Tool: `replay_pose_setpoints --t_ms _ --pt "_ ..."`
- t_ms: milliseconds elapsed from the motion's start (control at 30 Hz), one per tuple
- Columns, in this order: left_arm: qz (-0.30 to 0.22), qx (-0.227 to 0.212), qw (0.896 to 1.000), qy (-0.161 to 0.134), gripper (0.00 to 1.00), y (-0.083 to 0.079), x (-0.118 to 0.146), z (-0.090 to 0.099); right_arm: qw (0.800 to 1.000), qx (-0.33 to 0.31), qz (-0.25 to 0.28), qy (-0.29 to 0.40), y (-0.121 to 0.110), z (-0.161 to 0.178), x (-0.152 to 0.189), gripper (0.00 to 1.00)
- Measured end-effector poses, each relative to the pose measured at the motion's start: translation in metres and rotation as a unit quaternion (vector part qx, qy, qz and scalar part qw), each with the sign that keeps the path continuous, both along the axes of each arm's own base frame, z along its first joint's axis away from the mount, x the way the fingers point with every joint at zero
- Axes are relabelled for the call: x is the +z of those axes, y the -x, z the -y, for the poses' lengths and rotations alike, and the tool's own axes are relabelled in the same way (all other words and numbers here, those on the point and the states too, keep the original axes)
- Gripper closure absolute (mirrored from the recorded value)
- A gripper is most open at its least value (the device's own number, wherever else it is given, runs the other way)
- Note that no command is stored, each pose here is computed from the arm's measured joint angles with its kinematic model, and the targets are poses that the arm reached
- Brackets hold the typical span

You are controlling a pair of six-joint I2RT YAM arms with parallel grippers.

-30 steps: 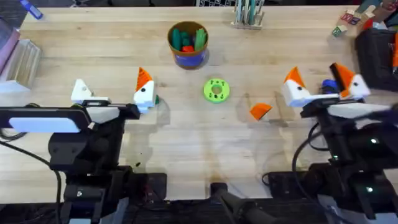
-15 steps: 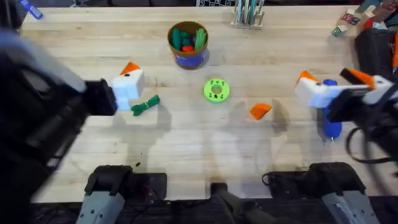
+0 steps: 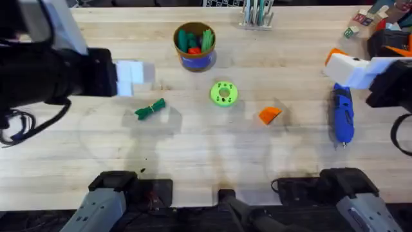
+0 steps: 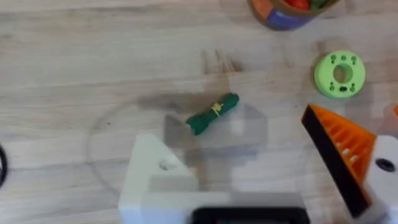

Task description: Pick up the gripper from the table and insert it into the empty holder that is missing its gripper. Then pick up a screw, insert it into the mounting hole, and use the screwdriver to tighten it. Finally, clean up the table by picking up the vegetable and placing it into the bucket.

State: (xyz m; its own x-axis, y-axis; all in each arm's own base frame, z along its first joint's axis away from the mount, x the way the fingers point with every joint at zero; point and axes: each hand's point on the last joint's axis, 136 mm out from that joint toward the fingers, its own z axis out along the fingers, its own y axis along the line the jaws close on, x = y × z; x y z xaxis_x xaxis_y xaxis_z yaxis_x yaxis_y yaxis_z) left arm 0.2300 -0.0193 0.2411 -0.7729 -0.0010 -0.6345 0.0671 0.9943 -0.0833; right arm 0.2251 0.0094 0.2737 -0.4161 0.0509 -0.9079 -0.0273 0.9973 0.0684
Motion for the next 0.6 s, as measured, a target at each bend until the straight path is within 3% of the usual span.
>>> replay_pose_setpoints --t_ms 133,300,333,500,533,600 --pt "-0.075 -0.013 0.997 0.009 0.015 0.014 -0.034 0.005 1.000 0.000 -0.001 0.000 0.000 0.000 0.000 0.010" --pt "-0.160 -0.075 0.984 0.002 0.016 0.032 -0.082 0.014 1.000 0.000 -0.001 0.000 0.000 0.000 -0.001 0.009" --pt "-0.170 -0.084 0.982 0.001 0.082 0.034 -0.087 0.016 1.000 0.000 -0.001 0.000 0.000 0.000 0.000 0.010" --pt "-0.158 -0.104 0.982 -0.008 0.854 0.028 -0.087 0.018 1.000 0.000 -0.001 0.000 0.000 0.000 0.000 0.010" --pt "-0.155 -0.109 0.982 -0.011 0.951 0.028 -0.087 0.018 1.000 0.001 -0.001 0.001 0.000 0.000 0.000 0.010" --pt "-0.147 -0.114 0.982 -0.014 0.671 0.028 -0.084 0.018 1.000 0.002 -0.001 0.005 0.000 0.000 0.000 0.009"
